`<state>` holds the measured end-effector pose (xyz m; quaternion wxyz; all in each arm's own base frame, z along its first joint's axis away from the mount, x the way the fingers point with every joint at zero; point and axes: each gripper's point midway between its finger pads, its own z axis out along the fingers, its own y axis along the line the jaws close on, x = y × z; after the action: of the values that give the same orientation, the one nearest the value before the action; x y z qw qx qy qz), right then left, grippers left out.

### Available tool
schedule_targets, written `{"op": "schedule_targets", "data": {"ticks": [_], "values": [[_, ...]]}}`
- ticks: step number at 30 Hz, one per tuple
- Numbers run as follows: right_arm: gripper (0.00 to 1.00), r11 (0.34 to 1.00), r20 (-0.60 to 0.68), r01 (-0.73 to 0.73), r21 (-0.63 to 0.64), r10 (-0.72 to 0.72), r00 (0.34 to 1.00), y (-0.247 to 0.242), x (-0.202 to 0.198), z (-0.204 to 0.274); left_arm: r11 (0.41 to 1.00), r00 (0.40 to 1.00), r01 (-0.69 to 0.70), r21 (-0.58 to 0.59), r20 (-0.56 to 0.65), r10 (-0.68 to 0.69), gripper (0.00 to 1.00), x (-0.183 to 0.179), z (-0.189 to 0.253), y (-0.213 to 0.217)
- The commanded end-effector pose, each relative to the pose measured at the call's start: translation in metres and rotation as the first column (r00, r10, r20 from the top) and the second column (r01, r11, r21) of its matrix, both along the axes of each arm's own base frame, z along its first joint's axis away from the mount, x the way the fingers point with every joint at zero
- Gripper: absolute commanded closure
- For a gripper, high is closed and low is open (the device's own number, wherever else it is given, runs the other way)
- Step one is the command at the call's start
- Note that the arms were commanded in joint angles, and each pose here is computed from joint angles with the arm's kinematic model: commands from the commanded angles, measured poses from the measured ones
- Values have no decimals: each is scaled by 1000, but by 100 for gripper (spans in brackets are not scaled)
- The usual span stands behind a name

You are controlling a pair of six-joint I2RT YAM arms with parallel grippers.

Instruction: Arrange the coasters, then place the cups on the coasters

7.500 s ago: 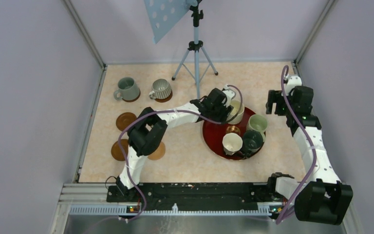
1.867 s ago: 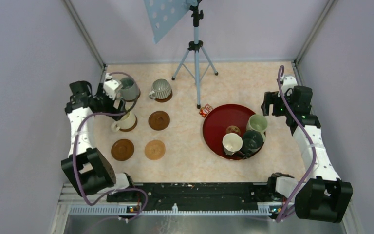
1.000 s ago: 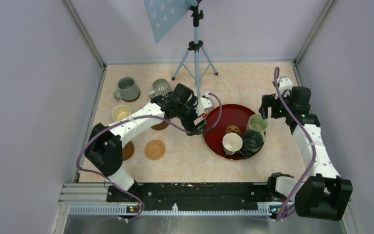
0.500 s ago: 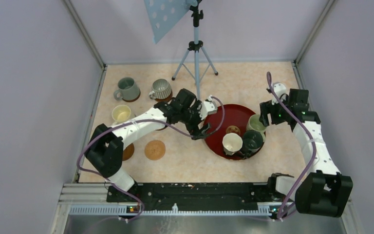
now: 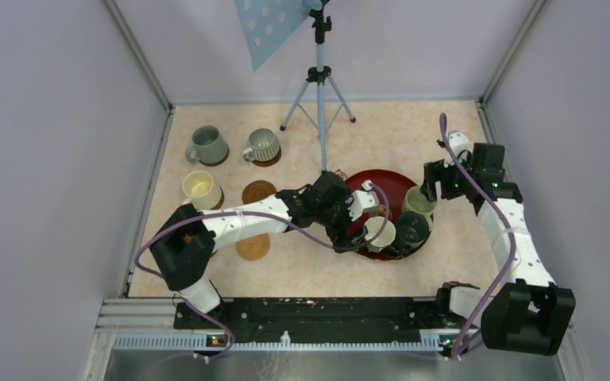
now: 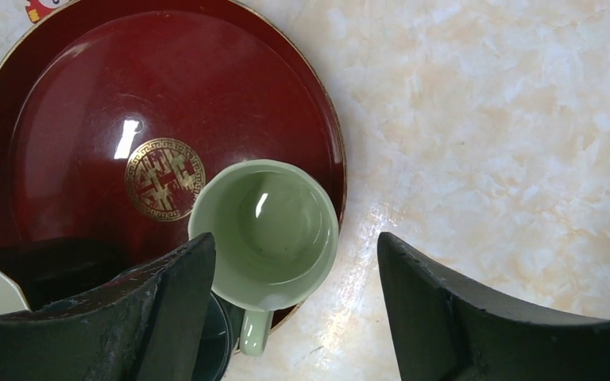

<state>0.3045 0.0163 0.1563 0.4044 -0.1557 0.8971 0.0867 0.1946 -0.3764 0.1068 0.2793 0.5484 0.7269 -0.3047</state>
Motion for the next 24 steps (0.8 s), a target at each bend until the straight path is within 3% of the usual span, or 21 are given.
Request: {"op": "schedule_targets", "data": {"ticks": [1, 11, 24], "values": [[26, 1000, 80, -15, 12, 14, 997, 2, 5, 16, 997, 997, -47, -54, 52, 50, 1, 21, 11, -19], [26, 999, 83, -44, 23, 42, 996, 7, 3, 16, 992, 986, -115, -55, 111, 121, 1, 42, 17, -21], [26, 961, 158, -273, 55, 261, 952, 38, -13, 47, 965, 968, -249, -82, -12, 249, 1, 78, 13, -9]]}}
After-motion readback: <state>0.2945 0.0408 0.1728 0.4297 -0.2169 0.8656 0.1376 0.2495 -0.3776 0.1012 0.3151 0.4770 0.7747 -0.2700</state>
